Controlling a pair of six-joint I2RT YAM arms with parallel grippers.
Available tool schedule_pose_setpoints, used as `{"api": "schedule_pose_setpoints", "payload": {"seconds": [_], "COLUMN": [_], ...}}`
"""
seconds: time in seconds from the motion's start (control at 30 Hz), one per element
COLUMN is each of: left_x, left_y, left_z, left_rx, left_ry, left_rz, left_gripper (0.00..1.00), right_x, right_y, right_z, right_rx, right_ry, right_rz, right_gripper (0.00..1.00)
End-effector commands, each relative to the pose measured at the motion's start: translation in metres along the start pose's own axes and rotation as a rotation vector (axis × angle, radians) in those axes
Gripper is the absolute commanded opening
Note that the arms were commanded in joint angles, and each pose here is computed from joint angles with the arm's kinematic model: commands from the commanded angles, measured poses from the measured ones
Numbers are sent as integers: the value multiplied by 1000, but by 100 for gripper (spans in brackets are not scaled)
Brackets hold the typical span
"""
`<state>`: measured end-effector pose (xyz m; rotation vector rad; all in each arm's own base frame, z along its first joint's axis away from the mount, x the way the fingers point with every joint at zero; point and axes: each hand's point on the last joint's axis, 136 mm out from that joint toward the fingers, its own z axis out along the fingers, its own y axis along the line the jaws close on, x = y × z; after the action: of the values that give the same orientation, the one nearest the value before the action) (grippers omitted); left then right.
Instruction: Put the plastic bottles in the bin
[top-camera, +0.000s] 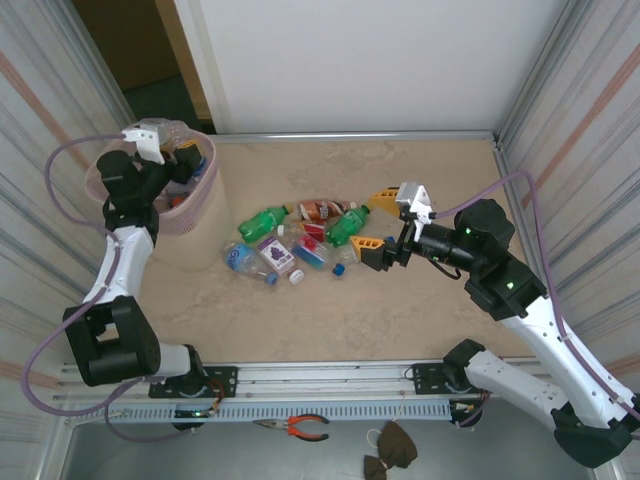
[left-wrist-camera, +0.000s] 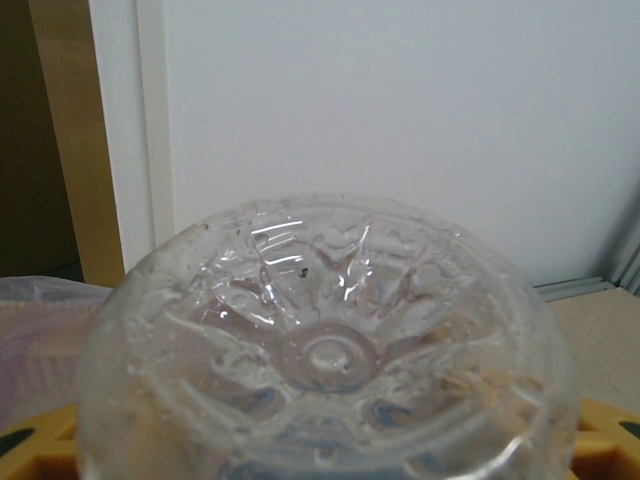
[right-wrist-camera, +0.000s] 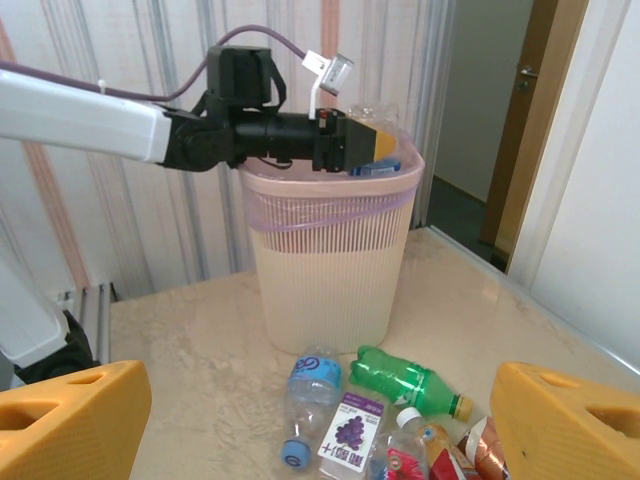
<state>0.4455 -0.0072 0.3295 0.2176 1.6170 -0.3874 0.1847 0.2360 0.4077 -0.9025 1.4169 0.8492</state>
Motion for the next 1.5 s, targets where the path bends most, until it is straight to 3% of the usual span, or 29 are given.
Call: {"api": "schedule_pose_setpoints", "payload": {"seconds": [0.0,0.23,0.43,0.63,1.1,1.23,1.47], "left_x": [67,41,43,33,-30,-42,-35], "left_y": [9,9,7,3,-17,-22,-20], "left_z": [7,2,0,-3,-21,-24,-17], "left_rx": [-2,-28,-21,-18,1,12,7], "left_ry": [188,239,285,262,168,173,264], "left_rz": [-112,-80,-95,-89,-26,-33,-74], "left_gripper": [58,59,71,81,84,80,57], "right_x": [-7,-7,-7,-9,-15,-14,-14], "right_y": [2,3,3,4,4,3,3], "right_z": [-5,-5,-4,-5,-4,-2,-1], "right_rx": [9,6,2,1,2,1,1], "right_ry": [-21,-25,-25,-29,-38,-34,-33], "right_rz": [-2,-1,1,-1,-6,-4,-3], "right_gripper": [87,88,88,88,88,88,88]}}
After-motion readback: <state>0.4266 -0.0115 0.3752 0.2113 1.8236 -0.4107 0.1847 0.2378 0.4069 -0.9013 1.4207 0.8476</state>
